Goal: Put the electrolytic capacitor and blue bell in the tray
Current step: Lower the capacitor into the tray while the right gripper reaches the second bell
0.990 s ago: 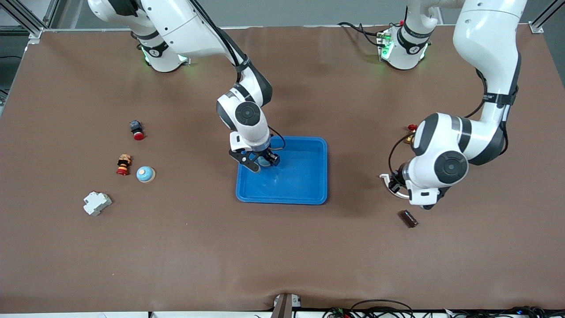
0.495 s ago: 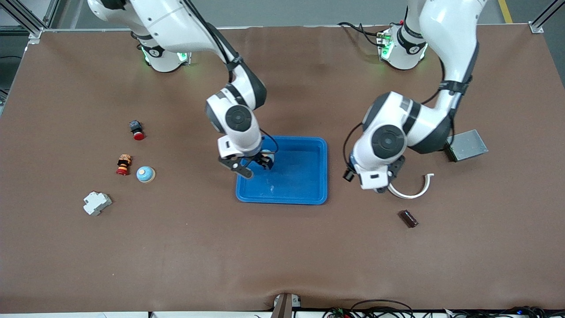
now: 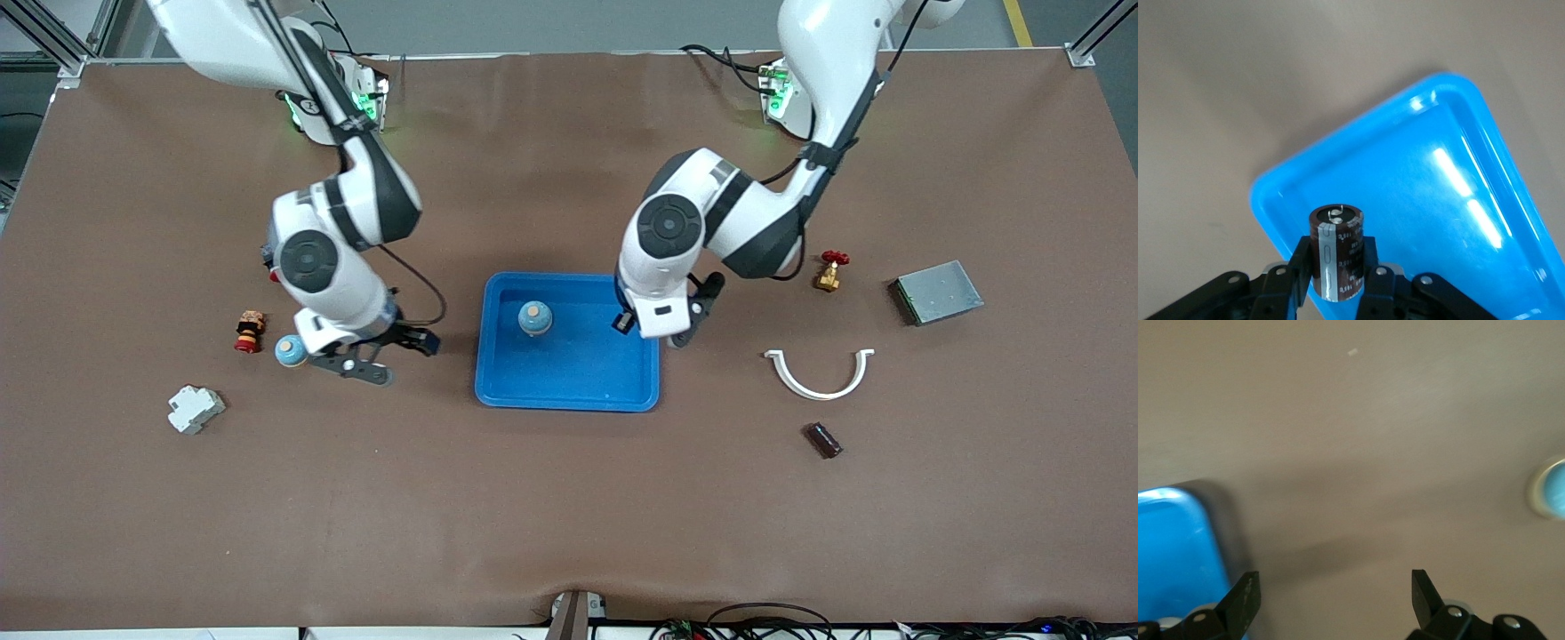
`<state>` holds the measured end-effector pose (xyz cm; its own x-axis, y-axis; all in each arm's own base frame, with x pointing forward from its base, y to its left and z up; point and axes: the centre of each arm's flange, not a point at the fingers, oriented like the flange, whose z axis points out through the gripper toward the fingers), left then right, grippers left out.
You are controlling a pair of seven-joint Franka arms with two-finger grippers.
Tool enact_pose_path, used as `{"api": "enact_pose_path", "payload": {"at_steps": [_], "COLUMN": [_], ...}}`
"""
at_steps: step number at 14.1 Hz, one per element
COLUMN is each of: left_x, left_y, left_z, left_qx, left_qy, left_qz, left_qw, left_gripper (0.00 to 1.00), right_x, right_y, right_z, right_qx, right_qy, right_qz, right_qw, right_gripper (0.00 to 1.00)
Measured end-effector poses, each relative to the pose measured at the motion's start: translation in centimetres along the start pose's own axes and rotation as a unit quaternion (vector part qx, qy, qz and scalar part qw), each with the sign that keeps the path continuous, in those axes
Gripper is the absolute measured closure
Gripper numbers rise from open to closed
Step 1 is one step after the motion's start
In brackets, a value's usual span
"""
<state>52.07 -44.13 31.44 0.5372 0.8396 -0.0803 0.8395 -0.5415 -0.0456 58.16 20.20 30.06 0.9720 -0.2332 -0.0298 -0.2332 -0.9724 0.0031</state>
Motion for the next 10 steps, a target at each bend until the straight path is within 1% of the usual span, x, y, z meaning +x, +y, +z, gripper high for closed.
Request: {"api": "enact_pose_path", "payload": {"at_steps": [1,3,7,10], "left_x": [-1.1,-2.0,-0.8,-0.3], "left_y": [-0.1,-0.8,-2.3,-3.1], "left_z": [0.9,2.8,6.9,8.8], "left_qx": [-0.008,-0.012,-0.019,-0.010], "left_qy": [-0.001,0.000,0.015,0.022], "left_qz": [0.000,0.004,0.012,0.014], "left_qw": [1.000,1.000,1.000,1.000], "left_gripper": [0.66,0.66,0.66,0.66], "right_x": [0.6,1.6,3.3,3.9], "right_y": [2.0,5.4,13.4,18.3], "right_z": [-0.1,0.2,2.6,4.0], "right_qx": [0.000,0.002,0.006,0.006], "right_qy": [-0.001,0.003,0.020,0.037], "right_qz": [-0.013,-0.039,-0.094,-0.114], "right_qw": [1.000,0.999,0.995,0.993], "right_gripper": [0.00,0.00,0.00,0.00]}}
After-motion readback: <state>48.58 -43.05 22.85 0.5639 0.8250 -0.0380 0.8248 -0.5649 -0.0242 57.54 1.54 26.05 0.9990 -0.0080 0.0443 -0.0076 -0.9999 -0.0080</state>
